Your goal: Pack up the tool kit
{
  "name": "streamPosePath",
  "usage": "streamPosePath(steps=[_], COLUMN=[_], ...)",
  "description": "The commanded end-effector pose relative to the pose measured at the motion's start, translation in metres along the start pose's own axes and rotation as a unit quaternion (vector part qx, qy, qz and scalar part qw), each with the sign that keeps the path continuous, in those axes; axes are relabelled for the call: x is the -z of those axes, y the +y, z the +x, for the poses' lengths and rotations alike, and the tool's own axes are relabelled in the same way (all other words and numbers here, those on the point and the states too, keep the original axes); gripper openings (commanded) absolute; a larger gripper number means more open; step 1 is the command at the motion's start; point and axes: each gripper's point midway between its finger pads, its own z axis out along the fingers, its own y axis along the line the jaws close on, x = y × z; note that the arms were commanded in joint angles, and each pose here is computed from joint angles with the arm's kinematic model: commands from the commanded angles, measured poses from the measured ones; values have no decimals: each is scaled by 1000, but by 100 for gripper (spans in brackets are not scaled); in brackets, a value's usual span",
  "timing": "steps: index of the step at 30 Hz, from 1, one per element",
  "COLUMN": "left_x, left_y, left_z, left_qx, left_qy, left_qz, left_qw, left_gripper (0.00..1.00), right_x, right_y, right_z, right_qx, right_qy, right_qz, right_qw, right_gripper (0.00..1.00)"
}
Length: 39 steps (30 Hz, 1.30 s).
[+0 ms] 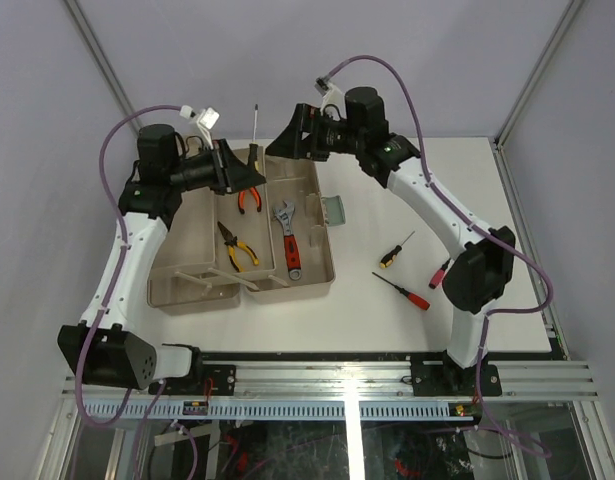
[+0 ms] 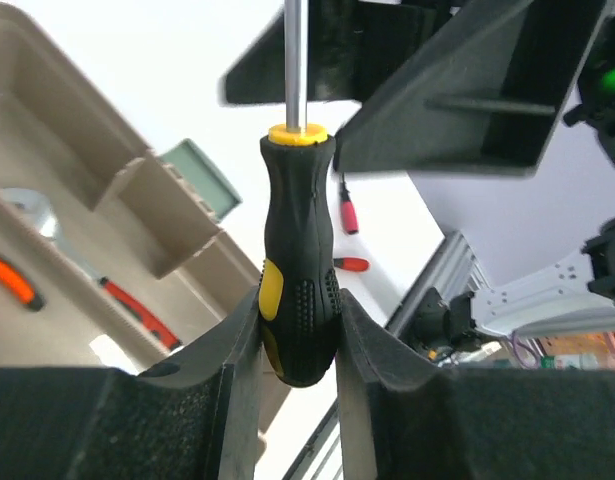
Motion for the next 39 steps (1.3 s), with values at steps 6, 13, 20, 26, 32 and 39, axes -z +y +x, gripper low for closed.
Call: streamPosePath(steps=[6, 13, 20, 26, 32, 39], left_x=[77, 107, 106, 106, 107, 103], left_y=[86, 148, 173, 180, 184, 188], left_z=[-35, -24, 0, 25, 36, 44], left_qx=[-9, 11, 79, 119, 141, 166], left_qy=[-41, 14, 32, 57, 82, 100], left_qz=[-172, -287, -320, -330, -333, -326], left_qw=[984, 958, 943, 935, 929, 925], left_gripper=[0, 0, 0, 0, 8, 29], right_x=[121, 185, 211, 220, 225, 228], right_y=[-96, -165, -210, -235, -255, -272], right_z=[-52, -5, 74, 129, 166, 197], right_qx=[23, 0, -74, -114, -134, -160], right_qy=[-80, 6, 72, 116, 151, 174], right_qz=[297, 496, 575, 600, 618, 627], right_qw=[951, 868, 812, 783, 760, 742], right_gripper=[99, 86, 74, 69, 70, 73])
